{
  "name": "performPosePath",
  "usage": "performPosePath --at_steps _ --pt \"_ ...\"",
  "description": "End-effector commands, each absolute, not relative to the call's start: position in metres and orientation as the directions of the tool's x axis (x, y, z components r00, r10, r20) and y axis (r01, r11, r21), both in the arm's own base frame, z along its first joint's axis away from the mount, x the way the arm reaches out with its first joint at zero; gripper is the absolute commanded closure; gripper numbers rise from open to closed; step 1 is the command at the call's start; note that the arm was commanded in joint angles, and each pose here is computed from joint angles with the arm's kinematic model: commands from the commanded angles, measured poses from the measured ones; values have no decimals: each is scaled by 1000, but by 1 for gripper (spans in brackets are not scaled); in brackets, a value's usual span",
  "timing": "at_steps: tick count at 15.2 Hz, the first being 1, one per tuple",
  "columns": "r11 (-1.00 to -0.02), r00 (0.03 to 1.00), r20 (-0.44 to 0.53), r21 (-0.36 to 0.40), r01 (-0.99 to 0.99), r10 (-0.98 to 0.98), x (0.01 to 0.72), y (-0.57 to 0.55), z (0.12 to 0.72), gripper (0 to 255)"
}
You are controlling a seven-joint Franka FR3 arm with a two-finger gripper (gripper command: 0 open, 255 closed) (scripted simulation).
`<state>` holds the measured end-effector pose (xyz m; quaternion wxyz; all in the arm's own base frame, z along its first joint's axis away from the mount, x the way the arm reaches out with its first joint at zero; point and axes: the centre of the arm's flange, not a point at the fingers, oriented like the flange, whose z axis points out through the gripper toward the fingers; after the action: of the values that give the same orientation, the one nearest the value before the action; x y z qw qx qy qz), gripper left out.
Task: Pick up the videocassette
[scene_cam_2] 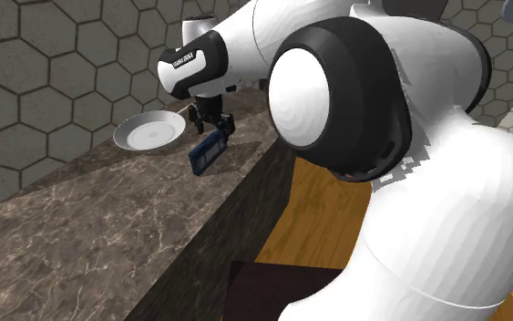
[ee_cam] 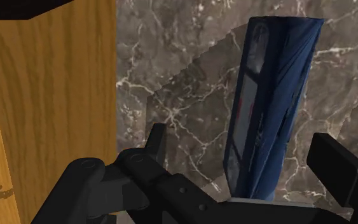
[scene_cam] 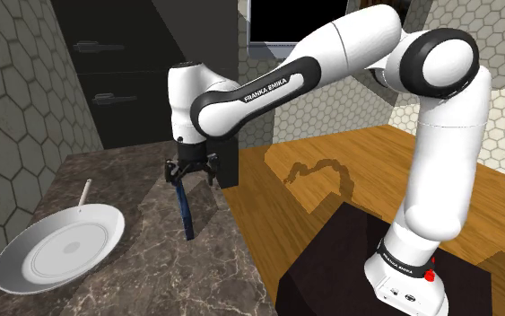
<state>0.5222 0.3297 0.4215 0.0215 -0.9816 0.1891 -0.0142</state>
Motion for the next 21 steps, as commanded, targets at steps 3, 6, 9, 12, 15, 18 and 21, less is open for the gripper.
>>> performPosePath --at_steps 3,6,9,12,15,18,21 --pt "-914 915 11 -41 -403 -404 553 361 396 0" --pt "-914 915 11 -41 -403 -404 553 361 380 0" --pt "-914 915 11 -41 -403 -404 553 361 364 0" --pt "-914 915 11 -41 -403 -404 553 361 356 0" --pt "-914 915 11 -40 -403 -404 553 361 356 255" --pt "-914 915 11 -41 -403 -404 553 361 356 255" --pt "-914 915 11 -41 -403 -404 553 361 356 255"
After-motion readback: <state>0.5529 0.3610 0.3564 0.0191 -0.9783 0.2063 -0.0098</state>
